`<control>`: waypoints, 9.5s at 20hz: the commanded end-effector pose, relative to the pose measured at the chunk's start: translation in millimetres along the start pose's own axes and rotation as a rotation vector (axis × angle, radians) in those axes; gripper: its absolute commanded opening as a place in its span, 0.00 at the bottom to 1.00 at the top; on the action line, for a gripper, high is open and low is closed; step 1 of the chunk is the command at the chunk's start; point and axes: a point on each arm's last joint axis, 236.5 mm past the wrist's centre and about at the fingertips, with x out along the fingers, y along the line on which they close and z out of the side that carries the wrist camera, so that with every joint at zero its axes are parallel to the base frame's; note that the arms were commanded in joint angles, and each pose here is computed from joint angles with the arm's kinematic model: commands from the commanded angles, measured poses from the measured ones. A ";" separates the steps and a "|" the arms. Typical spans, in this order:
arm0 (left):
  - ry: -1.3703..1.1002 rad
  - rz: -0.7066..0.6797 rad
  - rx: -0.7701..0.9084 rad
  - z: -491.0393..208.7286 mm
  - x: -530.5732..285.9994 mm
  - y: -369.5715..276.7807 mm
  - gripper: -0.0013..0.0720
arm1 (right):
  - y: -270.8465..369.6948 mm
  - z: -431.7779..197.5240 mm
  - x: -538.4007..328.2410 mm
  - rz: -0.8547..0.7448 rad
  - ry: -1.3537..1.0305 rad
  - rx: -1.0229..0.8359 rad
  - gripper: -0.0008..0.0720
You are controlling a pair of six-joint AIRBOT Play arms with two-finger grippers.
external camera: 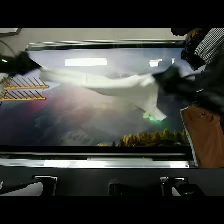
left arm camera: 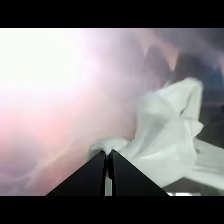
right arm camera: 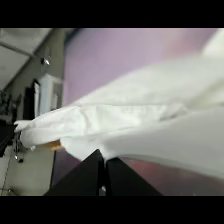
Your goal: Fold the clothes and pants, and hang the long-sleeved shirts on hangers.
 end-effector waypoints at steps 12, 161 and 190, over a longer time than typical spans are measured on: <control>-0.915 0.222 0.233 33.4 -350.5 -129.8 0.04 | 138.4 62.2 -167.9 -0.024 -0.262 -0.333 0.05; 0.442 0.286 -0.456 -298.7 -0.7 157.7 0.63 | -324.7 -277.1 -25.6 -0.390 0.673 0.451 0.59; 0.395 0.272 -0.514 -318.1 46.7 218.7 0.74 | -265.3 -256.6 8.8 -0.300 0.563 0.413 0.05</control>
